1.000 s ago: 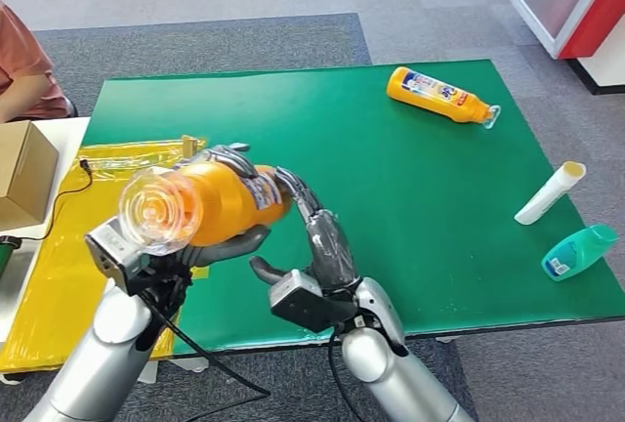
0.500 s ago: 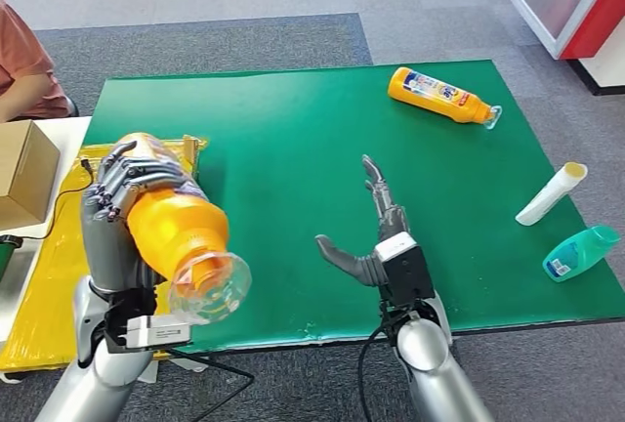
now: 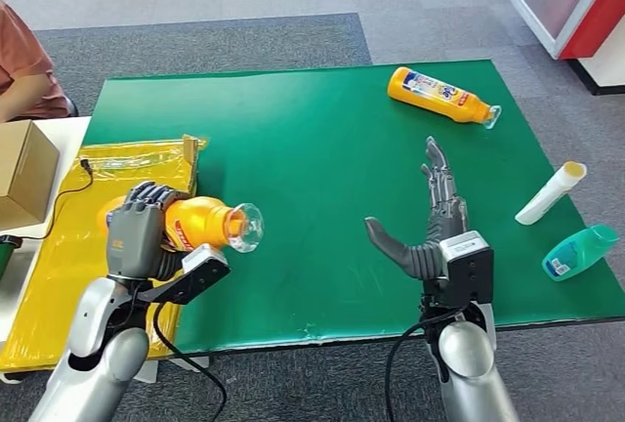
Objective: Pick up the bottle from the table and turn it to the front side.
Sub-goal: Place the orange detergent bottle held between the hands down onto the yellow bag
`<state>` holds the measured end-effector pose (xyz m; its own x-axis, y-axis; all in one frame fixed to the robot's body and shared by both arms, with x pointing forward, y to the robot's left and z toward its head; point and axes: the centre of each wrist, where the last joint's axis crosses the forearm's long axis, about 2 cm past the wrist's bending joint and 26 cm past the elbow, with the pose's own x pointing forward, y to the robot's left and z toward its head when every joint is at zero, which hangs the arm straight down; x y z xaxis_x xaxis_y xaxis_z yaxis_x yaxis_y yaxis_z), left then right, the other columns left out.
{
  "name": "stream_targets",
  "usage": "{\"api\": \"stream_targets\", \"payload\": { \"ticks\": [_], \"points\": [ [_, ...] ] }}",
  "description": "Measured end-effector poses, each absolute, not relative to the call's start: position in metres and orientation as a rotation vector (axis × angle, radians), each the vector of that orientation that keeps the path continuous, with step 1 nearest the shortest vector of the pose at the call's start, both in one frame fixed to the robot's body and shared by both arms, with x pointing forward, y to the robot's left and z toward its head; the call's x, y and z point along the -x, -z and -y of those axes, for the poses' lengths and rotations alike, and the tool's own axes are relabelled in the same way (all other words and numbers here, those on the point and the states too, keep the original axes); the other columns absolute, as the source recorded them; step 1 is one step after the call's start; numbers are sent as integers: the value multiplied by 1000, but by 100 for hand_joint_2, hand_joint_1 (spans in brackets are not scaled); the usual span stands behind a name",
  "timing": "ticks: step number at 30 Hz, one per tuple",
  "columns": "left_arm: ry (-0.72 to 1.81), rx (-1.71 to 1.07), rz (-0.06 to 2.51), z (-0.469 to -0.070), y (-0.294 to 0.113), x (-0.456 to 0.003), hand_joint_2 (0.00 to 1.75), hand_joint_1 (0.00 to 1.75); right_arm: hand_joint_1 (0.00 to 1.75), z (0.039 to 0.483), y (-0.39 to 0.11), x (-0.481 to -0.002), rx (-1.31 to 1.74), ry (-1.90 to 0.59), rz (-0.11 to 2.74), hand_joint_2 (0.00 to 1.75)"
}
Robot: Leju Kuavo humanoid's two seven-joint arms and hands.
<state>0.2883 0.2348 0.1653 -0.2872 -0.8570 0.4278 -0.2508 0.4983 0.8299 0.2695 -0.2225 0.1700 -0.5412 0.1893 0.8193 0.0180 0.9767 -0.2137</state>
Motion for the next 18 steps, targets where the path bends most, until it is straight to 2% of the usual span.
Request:
{"api": "stream_targets", "payload": {
  "ticks": [18],
  "points": [
    [906,-981,1324,-294,-91,-327,175,175,0,228,-182,-276,150,-174,2180,175]
  ]
}}
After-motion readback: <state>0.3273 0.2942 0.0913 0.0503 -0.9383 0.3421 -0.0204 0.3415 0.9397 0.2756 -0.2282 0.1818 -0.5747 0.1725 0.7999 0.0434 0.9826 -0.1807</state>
